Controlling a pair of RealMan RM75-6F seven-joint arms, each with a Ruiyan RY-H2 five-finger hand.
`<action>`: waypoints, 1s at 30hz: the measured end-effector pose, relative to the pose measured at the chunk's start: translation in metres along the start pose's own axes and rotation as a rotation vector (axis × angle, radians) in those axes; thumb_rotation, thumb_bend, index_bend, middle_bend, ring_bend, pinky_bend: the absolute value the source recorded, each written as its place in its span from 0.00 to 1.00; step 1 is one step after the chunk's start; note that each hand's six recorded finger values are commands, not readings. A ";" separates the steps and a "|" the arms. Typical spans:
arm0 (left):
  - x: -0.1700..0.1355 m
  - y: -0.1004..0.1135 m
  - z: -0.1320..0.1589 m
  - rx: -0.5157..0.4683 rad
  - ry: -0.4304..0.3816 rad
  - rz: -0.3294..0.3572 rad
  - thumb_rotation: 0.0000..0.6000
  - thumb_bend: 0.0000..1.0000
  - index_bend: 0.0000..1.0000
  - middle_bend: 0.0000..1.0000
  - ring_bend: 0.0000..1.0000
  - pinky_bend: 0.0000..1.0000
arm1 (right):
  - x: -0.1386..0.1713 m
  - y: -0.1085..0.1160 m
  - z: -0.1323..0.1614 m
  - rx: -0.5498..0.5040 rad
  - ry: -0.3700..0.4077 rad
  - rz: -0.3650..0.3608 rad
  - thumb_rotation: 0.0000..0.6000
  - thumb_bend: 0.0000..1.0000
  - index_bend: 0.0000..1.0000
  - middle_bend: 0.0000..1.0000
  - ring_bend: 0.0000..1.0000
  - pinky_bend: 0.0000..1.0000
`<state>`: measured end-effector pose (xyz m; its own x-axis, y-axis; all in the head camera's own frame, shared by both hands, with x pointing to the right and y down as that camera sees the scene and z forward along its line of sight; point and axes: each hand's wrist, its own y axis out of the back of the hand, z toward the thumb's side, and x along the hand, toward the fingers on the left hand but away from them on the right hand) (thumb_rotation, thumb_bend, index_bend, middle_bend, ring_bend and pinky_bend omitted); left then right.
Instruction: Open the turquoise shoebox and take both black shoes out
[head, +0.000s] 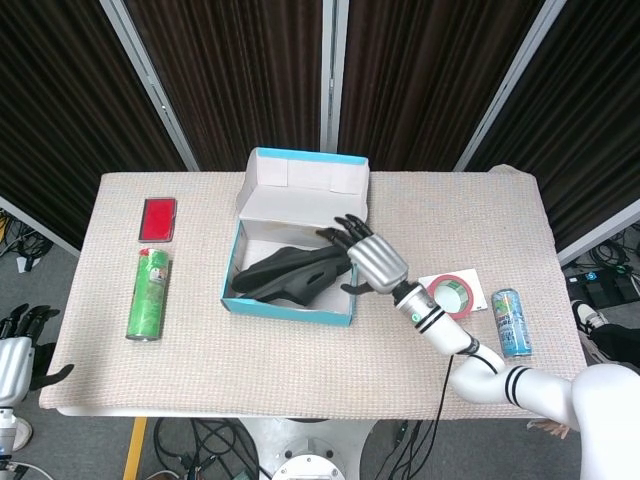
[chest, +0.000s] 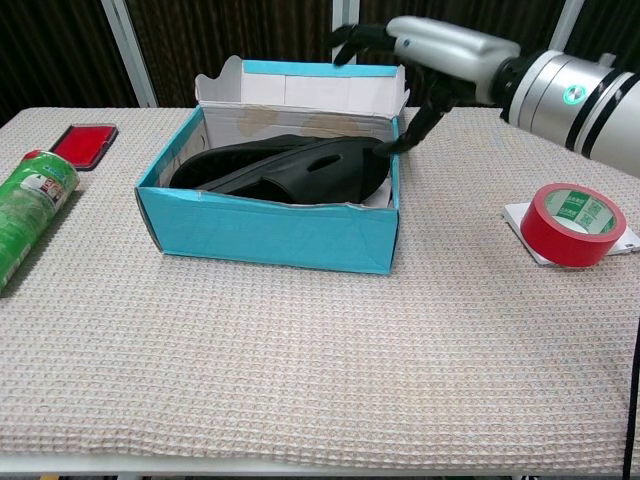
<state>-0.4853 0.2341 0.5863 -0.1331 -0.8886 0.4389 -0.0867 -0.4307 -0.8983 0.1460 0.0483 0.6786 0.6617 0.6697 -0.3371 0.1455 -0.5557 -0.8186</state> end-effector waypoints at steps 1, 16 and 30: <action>0.000 -0.001 -0.001 0.000 0.002 -0.001 1.00 0.02 0.22 0.16 0.08 0.17 | -0.001 -0.004 0.005 0.021 0.018 0.015 1.00 0.05 0.22 0.21 0.00 0.00; -0.001 -0.006 -0.007 -0.015 0.011 -0.009 1.00 0.02 0.22 0.16 0.08 0.17 | -0.037 -0.044 0.065 0.219 0.145 0.076 1.00 0.05 0.29 0.24 0.00 0.00; 0.001 -0.009 -0.008 -0.021 0.017 -0.018 1.00 0.02 0.22 0.16 0.08 0.17 | -0.058 -0.058 0.079 0.290 0.157 0.075 1.00 0.10 0.39 0.30 0.00 0.00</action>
<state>-0.4929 0.2387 0.5947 -0.1483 -0.8780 0.4550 -0.1096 -0.4427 -0.8900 0.0412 0.0801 0.7088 0.7712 0.5356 -0.3441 -0.1084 -0.4222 -0.9000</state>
